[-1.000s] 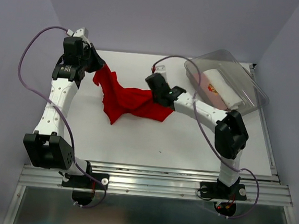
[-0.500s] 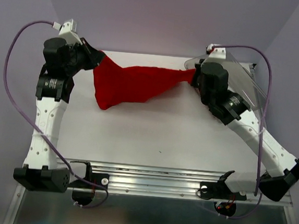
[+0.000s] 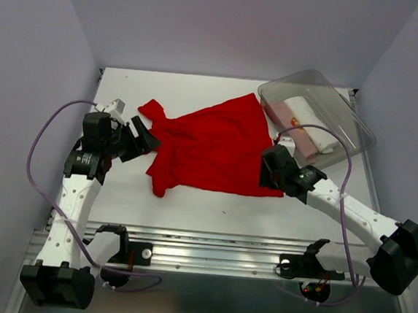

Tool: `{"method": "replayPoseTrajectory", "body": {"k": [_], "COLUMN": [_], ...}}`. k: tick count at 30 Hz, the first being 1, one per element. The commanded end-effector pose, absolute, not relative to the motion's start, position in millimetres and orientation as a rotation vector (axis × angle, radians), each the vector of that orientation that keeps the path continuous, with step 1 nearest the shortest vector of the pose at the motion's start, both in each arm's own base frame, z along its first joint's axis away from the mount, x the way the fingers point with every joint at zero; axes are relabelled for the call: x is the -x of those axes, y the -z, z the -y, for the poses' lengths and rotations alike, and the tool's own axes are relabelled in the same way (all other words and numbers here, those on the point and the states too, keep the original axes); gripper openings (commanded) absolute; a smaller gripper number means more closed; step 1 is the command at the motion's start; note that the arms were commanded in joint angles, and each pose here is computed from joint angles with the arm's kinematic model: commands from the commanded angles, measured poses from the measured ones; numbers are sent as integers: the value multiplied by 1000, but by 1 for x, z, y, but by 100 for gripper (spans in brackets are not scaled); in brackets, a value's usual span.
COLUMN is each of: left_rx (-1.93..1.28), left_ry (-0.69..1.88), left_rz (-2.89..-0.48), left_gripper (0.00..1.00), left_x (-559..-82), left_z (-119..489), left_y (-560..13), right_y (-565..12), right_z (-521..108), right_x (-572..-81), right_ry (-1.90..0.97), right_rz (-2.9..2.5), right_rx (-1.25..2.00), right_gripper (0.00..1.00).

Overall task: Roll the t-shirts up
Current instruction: Flatten out the T-shirt at the center of the board.

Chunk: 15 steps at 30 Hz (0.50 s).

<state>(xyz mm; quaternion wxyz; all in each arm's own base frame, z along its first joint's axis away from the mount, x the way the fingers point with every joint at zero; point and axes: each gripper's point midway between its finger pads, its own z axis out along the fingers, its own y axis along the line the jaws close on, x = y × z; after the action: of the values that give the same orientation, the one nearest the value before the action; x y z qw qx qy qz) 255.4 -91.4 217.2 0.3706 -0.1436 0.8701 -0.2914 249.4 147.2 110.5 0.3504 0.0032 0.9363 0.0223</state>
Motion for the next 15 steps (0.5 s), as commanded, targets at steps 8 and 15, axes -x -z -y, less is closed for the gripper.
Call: {"method": "replayPoseTrajectory", "body": {"k": [8,15], "left_rx": [405,458], "left_ry": [771,695], "left_rz": [-2116,-2181], "left_gripper": [41,42], "left_x": [-352,-366], "left_z": [91,83], "left_y": [-211,-172], "right_y": [-159,-157], "right_z": [-155,-138], "right_x": [-363,-430], "right_ry": [-107,-162], "right_rz": [-2298,-2306], "right_rx": [-127,-158], "right_gripper": [49,48]}}
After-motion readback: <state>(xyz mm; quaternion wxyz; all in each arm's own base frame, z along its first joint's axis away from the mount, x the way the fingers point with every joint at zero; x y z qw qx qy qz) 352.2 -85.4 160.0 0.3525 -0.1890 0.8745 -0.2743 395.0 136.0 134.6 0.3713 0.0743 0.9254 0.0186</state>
